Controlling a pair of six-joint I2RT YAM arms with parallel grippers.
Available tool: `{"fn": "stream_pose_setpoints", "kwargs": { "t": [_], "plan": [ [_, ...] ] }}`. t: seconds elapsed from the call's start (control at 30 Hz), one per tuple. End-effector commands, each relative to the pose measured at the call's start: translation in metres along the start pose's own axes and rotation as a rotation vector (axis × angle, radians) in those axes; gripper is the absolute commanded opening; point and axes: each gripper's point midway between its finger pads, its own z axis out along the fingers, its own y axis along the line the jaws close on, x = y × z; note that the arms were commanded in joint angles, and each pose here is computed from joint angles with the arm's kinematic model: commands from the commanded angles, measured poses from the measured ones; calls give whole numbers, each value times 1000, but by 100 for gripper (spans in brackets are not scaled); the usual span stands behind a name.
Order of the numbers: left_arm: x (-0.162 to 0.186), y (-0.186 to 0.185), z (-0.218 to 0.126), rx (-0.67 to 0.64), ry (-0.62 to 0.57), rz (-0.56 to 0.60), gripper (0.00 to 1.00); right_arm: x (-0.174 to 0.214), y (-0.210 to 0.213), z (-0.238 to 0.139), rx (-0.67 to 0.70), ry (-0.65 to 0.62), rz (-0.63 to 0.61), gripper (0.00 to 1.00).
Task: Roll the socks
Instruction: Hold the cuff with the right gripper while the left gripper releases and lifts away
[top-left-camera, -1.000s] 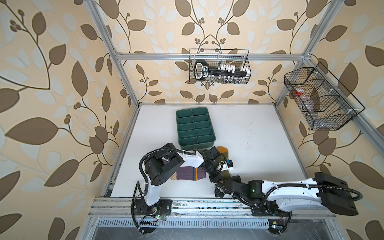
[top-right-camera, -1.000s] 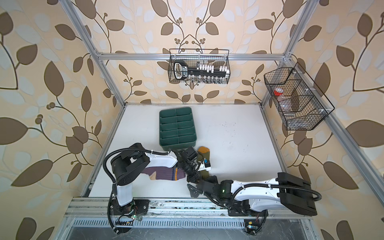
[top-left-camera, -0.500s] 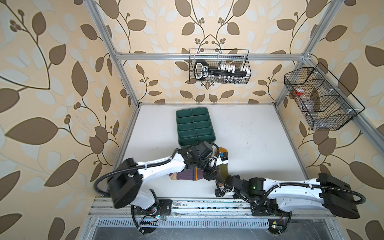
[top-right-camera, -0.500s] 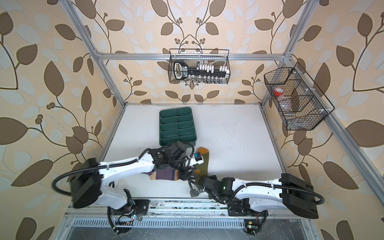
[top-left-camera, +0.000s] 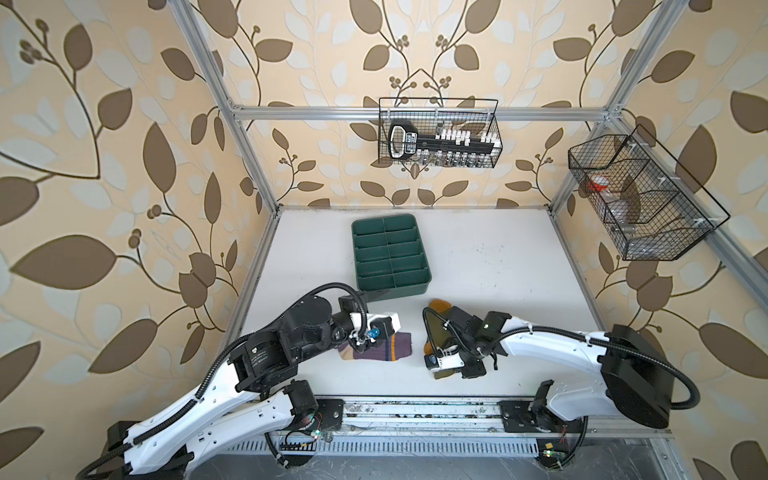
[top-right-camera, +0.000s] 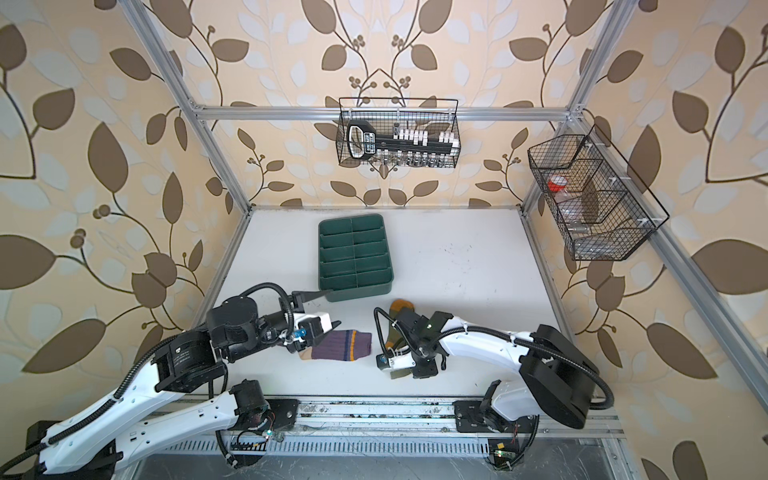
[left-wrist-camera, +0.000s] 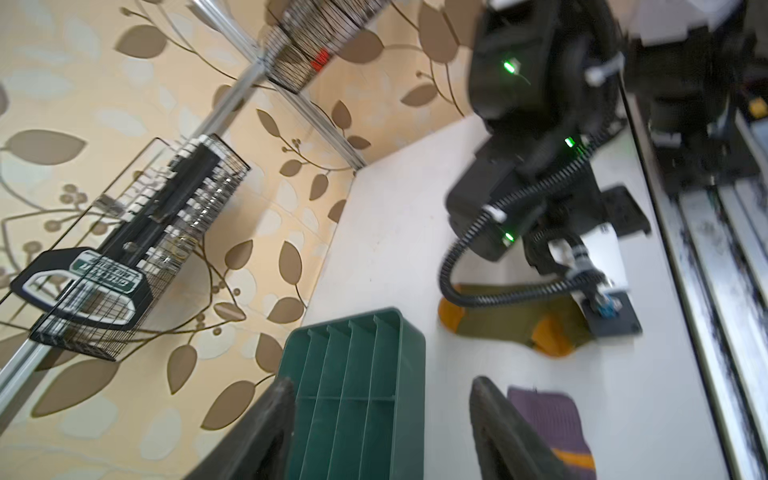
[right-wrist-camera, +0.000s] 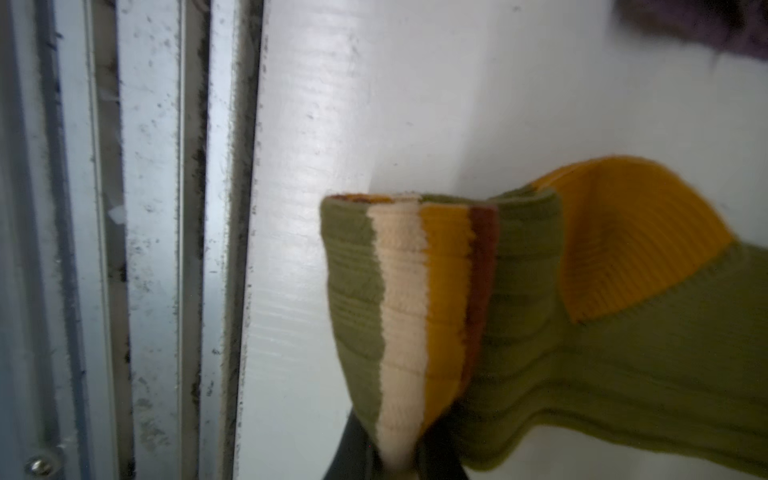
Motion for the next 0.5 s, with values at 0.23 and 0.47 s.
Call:
{"fn": "stream_pose_setpoints", "kwargs": {
  "t": [0.23, 0.47],
  "plan": [
    [50, -127, 70, 151, 253, 488, 66, 2, 26, 9, -389, 52, 176, 0],
    [52, -197, 117, 224, 277, 451, 67, -3, 18, 14, -391, 27, 193, 0]
  ]
}}
